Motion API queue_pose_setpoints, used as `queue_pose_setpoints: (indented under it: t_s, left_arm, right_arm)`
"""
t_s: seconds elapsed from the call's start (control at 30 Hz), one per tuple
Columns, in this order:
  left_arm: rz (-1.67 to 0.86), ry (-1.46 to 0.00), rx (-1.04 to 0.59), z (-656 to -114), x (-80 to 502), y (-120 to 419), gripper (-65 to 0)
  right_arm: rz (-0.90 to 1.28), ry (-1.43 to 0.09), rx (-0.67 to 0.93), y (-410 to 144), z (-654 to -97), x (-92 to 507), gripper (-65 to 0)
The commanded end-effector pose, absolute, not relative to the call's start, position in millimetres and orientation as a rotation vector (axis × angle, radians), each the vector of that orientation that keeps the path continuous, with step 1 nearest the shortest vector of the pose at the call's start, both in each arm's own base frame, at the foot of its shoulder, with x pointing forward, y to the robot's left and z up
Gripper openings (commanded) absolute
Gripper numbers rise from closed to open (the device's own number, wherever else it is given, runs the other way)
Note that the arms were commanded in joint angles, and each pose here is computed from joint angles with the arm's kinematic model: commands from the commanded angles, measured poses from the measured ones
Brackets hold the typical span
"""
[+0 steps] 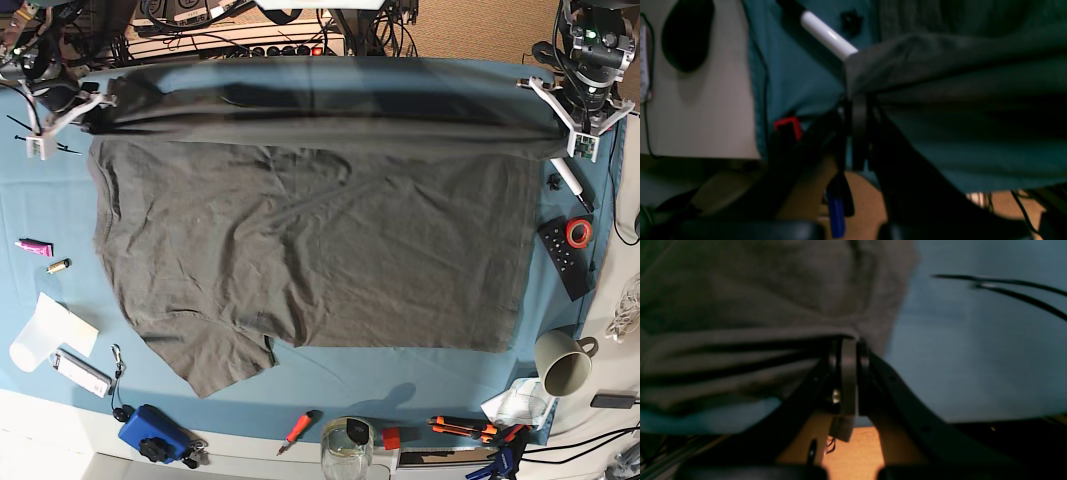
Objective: Fold the T-shirt properly
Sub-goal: 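Lower the held shoulder edge with both grippers onto the shirt body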
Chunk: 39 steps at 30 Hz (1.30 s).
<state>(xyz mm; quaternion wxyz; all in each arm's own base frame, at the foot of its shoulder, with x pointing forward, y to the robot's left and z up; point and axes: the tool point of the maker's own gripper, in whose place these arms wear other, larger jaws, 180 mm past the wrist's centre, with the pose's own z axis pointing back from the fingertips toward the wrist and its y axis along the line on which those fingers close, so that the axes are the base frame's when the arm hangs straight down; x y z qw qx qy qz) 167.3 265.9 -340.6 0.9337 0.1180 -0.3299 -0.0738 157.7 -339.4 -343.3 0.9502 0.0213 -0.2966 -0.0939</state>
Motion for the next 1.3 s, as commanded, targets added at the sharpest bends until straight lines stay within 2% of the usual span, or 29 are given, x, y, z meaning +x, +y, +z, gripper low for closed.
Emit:
queue_pose_setpoints:
  t_s: [0.0,0.37,0.7,0.83,1.27]
  left_arm:
    - [-0.153,-0.684,0.287,-333.5,168.2,273.9,-65.0]
    - [-0.087,-0.649,0.250,-346.2,153.1,262.8,-65.0]
    - [-0.090,-0.567,0.323,-353.2,128.5,275.9,-65.0]
    - [-0.092,-0.578,0.319,-352.3,130.9,274.9,-65.0]
    - [-0.056,-0.725,0.254,-334.6,176.0,264.3,-65.0]
  right_arm:
    - [-0.205,-0.638,-0.010,-356.0,-329.3,158.7,-65.0]
    - [-0.242,-0.620,0.057,-361.2,-318.3,128.3,-65.0]
    - [-0.286,-0.610,0.000,-379.8,-311.5,106.5,-65.0]
    - [-0.309,-0.647,-0.032,-390.8,-302.1,105.6,-65.0]
    - [-0.252,-0.722,0.034,-370.2,-302.9,147.7,-65.0]
